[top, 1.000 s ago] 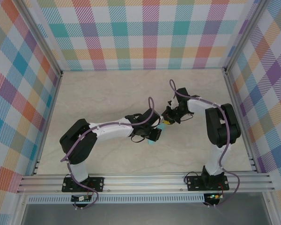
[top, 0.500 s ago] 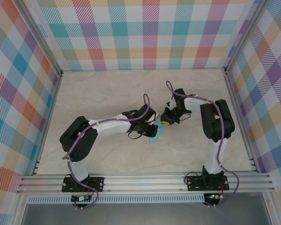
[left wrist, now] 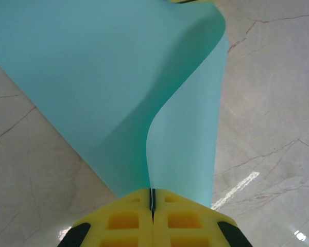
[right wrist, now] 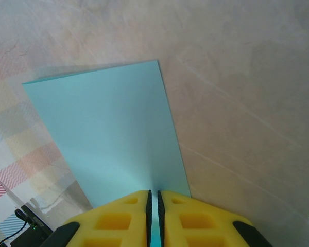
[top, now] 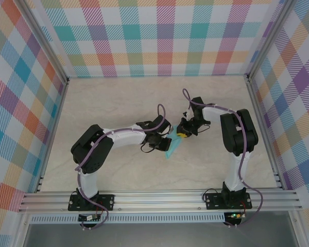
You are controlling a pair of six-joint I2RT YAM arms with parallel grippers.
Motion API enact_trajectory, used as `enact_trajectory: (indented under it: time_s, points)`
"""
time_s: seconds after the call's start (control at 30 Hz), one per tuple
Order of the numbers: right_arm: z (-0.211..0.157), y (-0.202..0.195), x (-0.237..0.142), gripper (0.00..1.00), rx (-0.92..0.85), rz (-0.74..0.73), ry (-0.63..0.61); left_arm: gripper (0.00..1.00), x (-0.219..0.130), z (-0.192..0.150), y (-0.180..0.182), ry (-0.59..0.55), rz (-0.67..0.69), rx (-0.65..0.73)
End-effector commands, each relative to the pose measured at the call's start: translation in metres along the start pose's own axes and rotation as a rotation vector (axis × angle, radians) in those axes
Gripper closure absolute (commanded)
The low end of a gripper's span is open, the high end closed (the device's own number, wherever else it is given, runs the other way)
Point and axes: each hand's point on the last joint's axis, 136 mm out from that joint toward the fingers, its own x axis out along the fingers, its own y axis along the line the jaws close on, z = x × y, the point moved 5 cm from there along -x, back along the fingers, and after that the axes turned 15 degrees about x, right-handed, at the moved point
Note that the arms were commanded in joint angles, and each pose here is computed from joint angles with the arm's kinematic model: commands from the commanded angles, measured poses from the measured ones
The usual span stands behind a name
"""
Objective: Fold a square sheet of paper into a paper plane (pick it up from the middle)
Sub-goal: Third fold the triangle at the center of the table.
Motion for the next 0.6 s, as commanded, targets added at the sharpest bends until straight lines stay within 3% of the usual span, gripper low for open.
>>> enact_trajectory:
  time_s: [0.0,0.57]
  points:
    - [-0.004,-0.005,0.004,0.85,-0.008,-0.034,0.022,0.99,-0.003,0.010,0.009,-0.011,0.027,0.007]
    - [-0.006,-0.005,0.003,0.85,-0.007,-0.031,0.021,0.98,0.007,0.001,0.016,0.023,0.058,-0.005]
